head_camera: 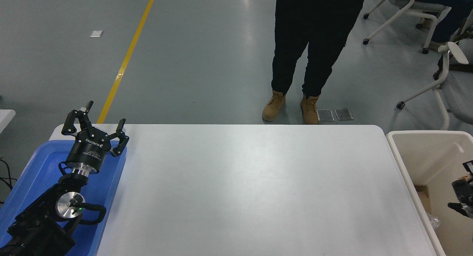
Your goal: Pick up paper ball place in dustbin
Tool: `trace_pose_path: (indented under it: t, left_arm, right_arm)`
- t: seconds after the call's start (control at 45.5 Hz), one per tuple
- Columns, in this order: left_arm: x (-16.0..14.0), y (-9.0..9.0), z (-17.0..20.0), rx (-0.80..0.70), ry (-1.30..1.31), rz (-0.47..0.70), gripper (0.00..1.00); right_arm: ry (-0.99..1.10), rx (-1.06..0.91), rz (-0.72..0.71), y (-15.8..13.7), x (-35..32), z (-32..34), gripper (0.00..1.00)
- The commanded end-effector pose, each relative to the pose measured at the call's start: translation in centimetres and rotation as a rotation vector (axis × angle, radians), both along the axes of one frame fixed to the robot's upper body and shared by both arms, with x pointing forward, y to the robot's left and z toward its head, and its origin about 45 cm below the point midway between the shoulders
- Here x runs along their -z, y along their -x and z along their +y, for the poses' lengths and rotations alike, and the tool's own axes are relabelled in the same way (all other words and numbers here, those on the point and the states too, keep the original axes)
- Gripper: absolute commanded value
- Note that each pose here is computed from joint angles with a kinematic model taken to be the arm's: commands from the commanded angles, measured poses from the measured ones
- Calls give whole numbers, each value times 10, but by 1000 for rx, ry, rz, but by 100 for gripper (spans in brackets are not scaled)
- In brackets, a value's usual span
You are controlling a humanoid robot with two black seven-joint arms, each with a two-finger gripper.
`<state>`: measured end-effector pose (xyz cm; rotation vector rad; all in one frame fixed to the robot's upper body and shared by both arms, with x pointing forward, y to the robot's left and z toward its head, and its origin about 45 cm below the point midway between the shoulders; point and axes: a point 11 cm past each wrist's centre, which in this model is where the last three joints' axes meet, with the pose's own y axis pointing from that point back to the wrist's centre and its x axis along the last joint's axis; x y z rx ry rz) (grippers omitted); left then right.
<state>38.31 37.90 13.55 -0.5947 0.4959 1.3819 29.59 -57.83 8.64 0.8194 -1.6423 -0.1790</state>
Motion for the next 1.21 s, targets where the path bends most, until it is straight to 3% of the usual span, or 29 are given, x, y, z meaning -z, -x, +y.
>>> trace_pose_path:
  t: [0.0, 0.132, 0.154, 0.527, 0.901, 1.187]
  left_arm:
    - [0, 0, 0, 1, 2, -1, 98]
    - [0, 0, 0, -1, 0, -1, 98]
    - [0, 0, -1, 2, 1, -1, 98]
    - [0, 0, 0, 1, 2, -1, 98]
    - [0, 0, 0, 1, 2, -1, 98]
    - [0, 0, -1, 2, 1, -1, 98]
  right_arm:
    - [2, 6, 2, 4, 4, 1, 42]
    - [11, 3, 11, 6, 5, 0, 96]
    - [11, 9, 11, 8, 6, -1, 100]
    - [36, -31, 35, 3, 2, -1, 100]
    - [196, -266, 126, -47, -29, 15, 100]
    - [131, -317, 107, -76, -36, 42, 100]
